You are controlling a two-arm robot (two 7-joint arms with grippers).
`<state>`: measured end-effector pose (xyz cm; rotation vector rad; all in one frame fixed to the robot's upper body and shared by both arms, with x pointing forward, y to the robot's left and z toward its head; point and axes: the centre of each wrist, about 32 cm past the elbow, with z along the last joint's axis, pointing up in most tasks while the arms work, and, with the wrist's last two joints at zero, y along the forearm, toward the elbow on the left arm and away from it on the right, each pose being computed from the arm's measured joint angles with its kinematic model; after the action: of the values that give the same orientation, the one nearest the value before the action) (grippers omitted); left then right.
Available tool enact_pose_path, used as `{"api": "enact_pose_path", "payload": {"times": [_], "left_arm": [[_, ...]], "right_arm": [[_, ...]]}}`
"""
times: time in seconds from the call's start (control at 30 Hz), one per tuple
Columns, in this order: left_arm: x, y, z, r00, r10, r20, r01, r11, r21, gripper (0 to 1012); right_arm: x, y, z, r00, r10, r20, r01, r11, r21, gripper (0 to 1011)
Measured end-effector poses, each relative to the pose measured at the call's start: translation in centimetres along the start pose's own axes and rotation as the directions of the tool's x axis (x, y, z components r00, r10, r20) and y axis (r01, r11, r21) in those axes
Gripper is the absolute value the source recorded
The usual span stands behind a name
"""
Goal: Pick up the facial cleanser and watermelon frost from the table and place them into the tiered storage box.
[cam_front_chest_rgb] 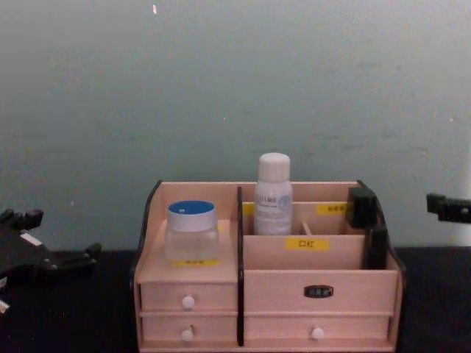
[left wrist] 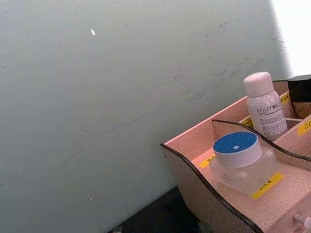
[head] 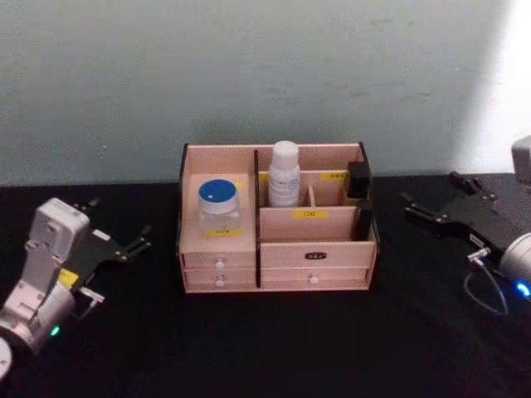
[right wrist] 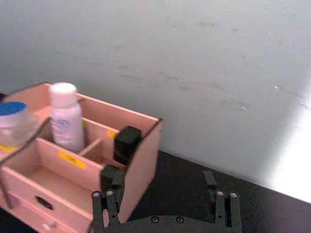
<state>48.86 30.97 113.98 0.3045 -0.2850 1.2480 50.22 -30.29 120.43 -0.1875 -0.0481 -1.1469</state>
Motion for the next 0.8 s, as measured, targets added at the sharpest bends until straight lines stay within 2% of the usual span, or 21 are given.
{"api": "enact_pose_path", "payload": {"times": [0.23, 0.4, 0.8], "left_arm": [[0.00, 0.00, 0.00, 1.0000, 0.000, 0.000, 0.000, 1.0000, 0.000, 1002], [0.00, 0.00, 0.00, 1.0000, 0.000, 0.000, 0.000, 1.0000, 0.000, 1001], [0.00, 0.00, 0.00, 1.0000, 0.000, 0.000, 0.000, 1.0000, 0.000, 1001]], "right_arm": [[-1.1, 0.9, -2.0, 0.997, -0.073, 0.032, 0.074, 0.997, -0.014, 1003], [-1.9, 1.6, -3.1, 0.994, -0.097, 0.053, 0.099, 0.995, -0.021, 1003], [-2.5, 2.6, -4.3, 0.994, -0.100, 0.051, 0.103, 0.993, -0.050, 1003]]}}
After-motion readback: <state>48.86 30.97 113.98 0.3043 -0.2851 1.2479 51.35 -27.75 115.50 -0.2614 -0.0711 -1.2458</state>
